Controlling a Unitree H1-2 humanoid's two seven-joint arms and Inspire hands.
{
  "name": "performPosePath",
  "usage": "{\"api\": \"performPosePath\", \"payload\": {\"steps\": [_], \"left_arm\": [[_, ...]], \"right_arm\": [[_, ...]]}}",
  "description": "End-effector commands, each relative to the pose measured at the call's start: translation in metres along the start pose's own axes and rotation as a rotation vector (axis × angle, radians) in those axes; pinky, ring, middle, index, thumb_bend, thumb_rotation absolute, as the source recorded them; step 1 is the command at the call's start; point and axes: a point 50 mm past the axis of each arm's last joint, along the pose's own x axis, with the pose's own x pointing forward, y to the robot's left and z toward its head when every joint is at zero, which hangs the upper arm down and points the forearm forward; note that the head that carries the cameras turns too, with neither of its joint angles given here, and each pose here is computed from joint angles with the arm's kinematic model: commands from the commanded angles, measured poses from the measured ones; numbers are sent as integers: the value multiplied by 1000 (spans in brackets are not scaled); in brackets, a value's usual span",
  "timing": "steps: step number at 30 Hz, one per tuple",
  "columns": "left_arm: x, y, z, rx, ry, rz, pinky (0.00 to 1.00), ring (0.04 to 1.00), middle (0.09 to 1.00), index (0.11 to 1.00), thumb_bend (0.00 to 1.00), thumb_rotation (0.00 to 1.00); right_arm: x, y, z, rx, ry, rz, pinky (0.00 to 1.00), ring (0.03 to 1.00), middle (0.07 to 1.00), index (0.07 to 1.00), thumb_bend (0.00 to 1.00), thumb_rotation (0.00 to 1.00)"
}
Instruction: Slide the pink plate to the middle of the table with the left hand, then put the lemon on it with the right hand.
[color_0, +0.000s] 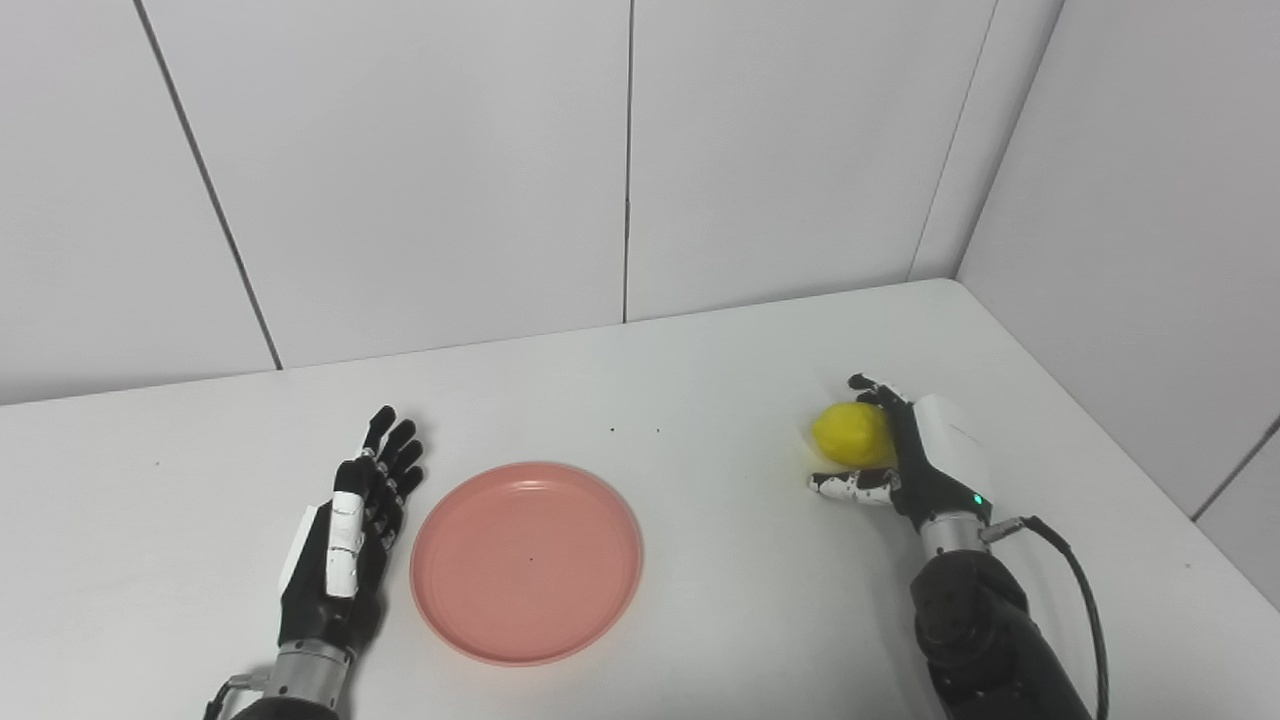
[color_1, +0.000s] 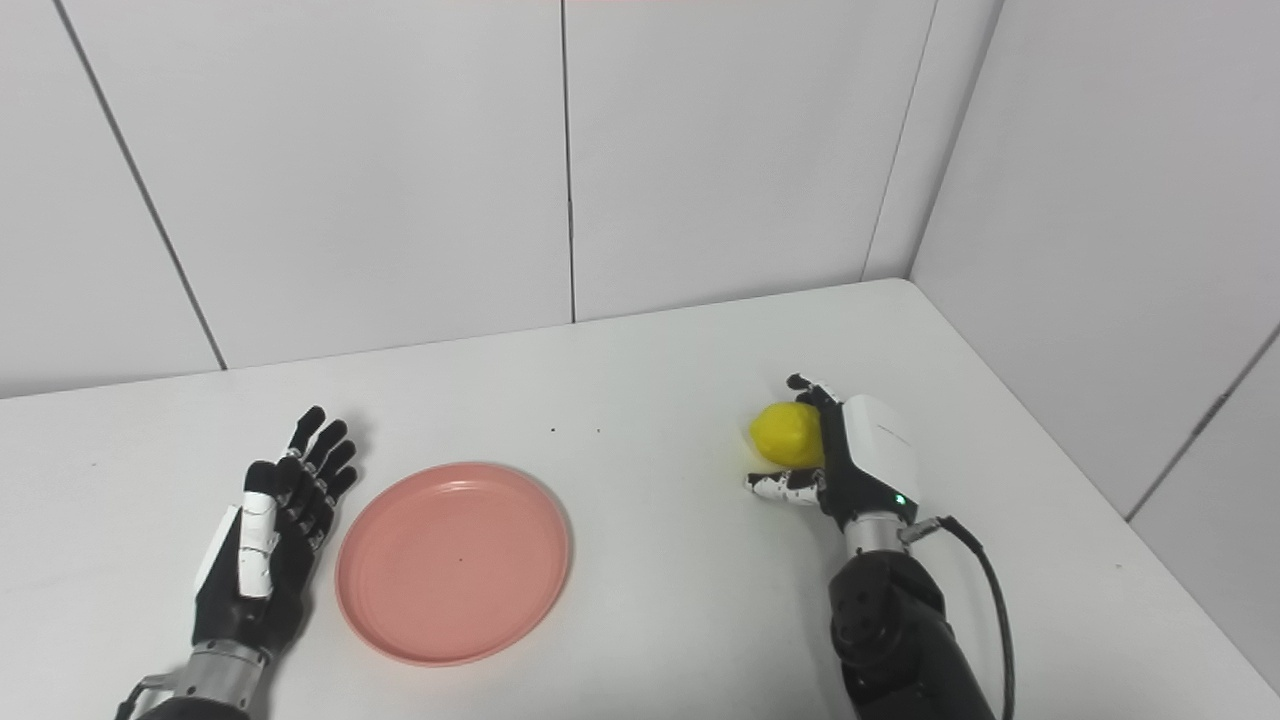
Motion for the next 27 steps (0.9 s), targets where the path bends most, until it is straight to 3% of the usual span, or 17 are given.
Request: {"api": "performPosePath", "payload": {"steps": [1,3,5,6,9,12,14,17,19,20,24,27], "left_arm": [[-14,5,-12,-18,40,7,976,970,968,972,806,1000],[-14,5,-12,-21,37,6,980,974,971,972,802,1000],[-14,5,-12,-21,35,6,982,975,973,973,802,1000],[-14,5,-12,-21,35,6,982,977,974,975,802,1000],[-15,4,-12,-22,36,4,983,978,976,976,800,1000],[-14,4,-12,-18,35,5,981,975,973,974,803,1000],[-14,4,-12,-20,36,5,981,975,973,974,810,1000],[-14,2,-12,-19,33,6,977,975,974,975,810,1000],[-14,1,-12,-22,31,8,978,975,973,975,811,1000],[-15,1,-12,-22,32,11,977,973,971,973,810,1000],[-15,-2,-11,-20,30,13,970,971,971,973,816,1000],[-15,-4,-11,-9,34,16,968,970,969,972,820,1000]], "right_arm": [[11,-13,10,17,-15,-81,389,470,644,696,517,0],[11,-14,10,13,-19,-88,353,457,525,660,522,0],[10,-15,10,6,-24,-98,341,413,513,616,516,0],[10,-14,10,7,-25,-103,282,370,478,575,506,0],[9,-14,11,10,-28,-109,225,388,502,499,512,0],[8,-13,12,11,-47,-118,231,392,505,490,514,0],[8,-13,13,20,-55,-127,235,353,461,538,506,0],[6,-13,15,44,-82,-147,173,390,495,493,515,0],[5,-13,18,58,-104,-165,143,247,477,488,524,0],[4,-13,20,64,-118,-174,138,220,473,487,526,0],[-1,-14,31,102,-190,-192,180,264,472,486,525,0],[-6,-15,43,148,-298,-189,196,275,473,485,525,0]]}}
